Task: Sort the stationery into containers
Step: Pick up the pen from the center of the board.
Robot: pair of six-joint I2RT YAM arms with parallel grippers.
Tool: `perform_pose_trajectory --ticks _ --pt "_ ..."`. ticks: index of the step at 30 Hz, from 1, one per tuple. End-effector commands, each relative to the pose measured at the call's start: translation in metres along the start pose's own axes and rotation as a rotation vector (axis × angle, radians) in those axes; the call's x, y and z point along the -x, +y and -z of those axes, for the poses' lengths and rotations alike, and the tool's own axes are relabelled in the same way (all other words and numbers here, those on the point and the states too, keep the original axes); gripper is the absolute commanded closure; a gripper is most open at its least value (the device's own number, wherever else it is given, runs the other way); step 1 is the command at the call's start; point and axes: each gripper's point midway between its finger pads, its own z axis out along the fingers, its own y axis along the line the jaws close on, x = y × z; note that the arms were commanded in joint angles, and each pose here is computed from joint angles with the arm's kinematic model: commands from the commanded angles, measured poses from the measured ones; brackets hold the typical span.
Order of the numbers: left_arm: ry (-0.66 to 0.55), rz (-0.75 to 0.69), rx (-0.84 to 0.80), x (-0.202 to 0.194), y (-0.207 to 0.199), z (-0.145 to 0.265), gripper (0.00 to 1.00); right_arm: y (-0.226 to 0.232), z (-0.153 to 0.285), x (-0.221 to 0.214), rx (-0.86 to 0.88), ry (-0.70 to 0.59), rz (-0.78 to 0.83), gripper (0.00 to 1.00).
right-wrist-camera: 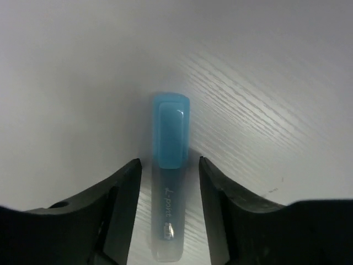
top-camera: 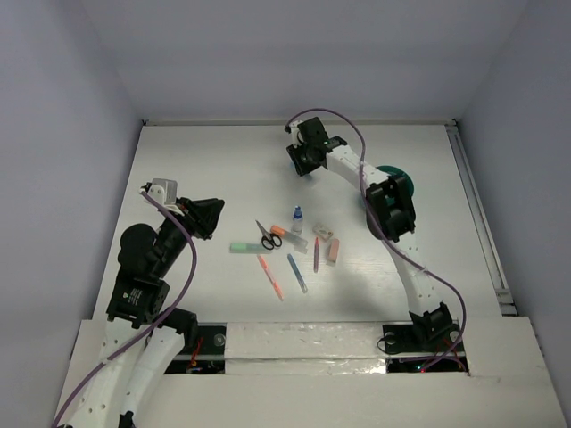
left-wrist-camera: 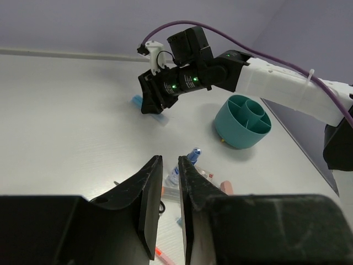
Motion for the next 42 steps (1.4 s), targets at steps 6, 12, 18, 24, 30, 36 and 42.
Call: perform_pose_trajectory --ticks 6,12,18,24,30,36,42 --pt "-0.040 -0.022 -0.052 0.011 -0.011 0.000 0.85 -0.012 0.001 -0.002 -0.053 0.024 0.017 0.25" --pt "-0.039 -0.020 -0.050 0.011 -0.010 -0.001 0.84 -0.019 -0.014 -0.004 -0.092 0.020 0.014 0.38" --pt "-0.037 -0.020 -0.054 0.011 -0.011 -0.001 0.84 -0.016 -0.017 0.000 -0.076 -0.006 0.002 0.80" --pt "-0.041 -0.020 -0.052 0.011 -0.011 -0.001 0.84 -0.036 0.047 0.066 -0.188 -0.281 -0.029 0.86" --pt "-0.044 -0.024 -0.049 0.011 -0.010 0.000 0.82 -0.063 0.186 0.130 -0.338 -0.654 -0.133 0.85" --pt "-0.047 -0.023 -0.053 0.012 -0.011 0.000 0.82 -0.093 0.239 0.095 -0.486 -0.733 -0.247 0.85" --pt "-0.046 -0.024 -0.061 0.012 -0.012 0.000 0.81 -0.126 0.241 0.047 -0.541 -0.726 -0.363 0.83"
